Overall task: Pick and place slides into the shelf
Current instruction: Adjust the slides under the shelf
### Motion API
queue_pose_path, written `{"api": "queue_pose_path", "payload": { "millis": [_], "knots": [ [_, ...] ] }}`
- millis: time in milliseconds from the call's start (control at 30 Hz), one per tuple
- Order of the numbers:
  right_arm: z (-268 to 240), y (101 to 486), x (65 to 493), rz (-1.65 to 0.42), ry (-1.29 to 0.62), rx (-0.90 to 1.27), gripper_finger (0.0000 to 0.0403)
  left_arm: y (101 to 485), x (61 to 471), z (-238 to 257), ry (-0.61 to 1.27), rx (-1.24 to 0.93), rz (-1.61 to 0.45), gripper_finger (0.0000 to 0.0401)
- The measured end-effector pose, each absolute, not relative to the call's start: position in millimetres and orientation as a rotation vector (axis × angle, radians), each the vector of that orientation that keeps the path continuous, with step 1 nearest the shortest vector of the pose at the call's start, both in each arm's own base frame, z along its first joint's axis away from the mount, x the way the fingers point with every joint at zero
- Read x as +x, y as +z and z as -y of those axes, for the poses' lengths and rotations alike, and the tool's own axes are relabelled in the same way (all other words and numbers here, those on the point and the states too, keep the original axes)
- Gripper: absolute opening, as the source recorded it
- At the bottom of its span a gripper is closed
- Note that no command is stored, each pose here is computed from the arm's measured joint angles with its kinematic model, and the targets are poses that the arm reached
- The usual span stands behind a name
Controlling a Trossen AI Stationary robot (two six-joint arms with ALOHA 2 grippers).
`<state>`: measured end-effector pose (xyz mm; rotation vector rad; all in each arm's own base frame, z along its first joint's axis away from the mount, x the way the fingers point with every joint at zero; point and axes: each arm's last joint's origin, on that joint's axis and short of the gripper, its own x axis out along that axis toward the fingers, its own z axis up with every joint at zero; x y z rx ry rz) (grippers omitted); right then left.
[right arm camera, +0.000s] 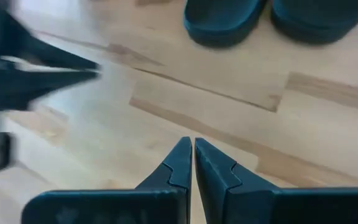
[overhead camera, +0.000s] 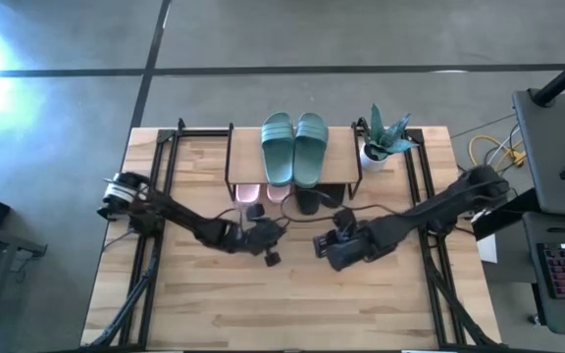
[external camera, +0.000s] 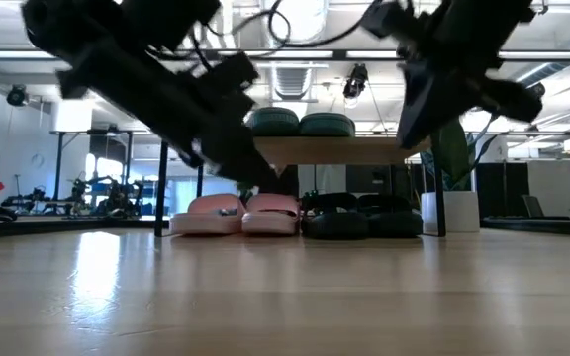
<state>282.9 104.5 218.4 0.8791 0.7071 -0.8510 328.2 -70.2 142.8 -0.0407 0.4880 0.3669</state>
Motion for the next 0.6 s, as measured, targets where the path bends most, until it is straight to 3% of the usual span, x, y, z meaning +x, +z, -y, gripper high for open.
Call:
{"api": "queue_pose_path", "payload": {
  "millis": [333, 600],
  "knots": [
    [-80.5, 169.3, 326.4, -0.71, -0.881, 0.816, 0.0013, 159.4, 291.5, 71.1, 0.459, -0.053, -0.635, 0.0012],
    [-44.1, 149.2, 340.9, -0.763, -0.93, 0.74, 0.0013, 155.1, 270.4, 68.1, 0.474, -0.093, -0.63, 0.0012]
  ]
}}
